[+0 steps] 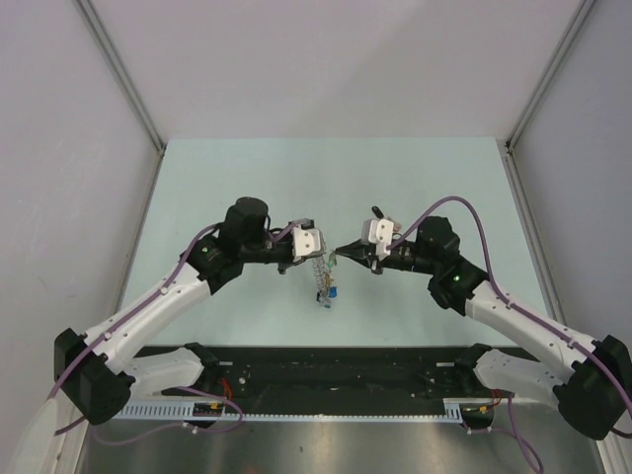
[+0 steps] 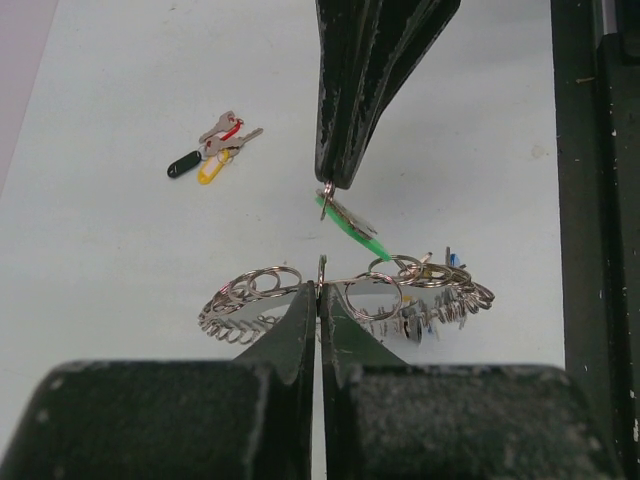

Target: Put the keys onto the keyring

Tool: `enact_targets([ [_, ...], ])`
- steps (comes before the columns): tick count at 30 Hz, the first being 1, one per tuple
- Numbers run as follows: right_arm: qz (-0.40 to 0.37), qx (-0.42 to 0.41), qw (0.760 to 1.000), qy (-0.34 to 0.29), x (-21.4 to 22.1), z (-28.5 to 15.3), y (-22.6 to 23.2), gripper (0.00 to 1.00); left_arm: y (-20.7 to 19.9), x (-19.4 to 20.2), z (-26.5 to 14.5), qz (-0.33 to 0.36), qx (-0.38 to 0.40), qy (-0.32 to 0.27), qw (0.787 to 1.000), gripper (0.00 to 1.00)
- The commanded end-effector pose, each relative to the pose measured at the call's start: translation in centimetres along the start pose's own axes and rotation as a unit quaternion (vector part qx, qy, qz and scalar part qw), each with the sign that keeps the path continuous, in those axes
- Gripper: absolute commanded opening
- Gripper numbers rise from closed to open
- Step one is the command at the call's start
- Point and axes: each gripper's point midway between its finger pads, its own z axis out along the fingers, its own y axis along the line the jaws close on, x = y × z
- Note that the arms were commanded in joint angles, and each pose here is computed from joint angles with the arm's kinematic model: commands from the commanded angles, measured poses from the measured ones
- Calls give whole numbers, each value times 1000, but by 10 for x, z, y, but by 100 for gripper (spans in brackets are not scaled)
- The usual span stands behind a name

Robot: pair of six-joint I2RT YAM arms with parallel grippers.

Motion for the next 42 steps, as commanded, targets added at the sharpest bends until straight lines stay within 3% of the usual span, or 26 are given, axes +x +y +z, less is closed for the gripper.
enact_targets([
  [1,-37,0,999,1,-6,6,-2,0,3,-14,-2,34,-8,-20,999,0],
  [15,-54,9,998,22,-1,13,0,0,-1,-18,-3,39,-6,-26,999,0],
  [42,-65,12,998,5,-17,8,3,0,-6,-18,-2,41,2,-28,999,0],
])
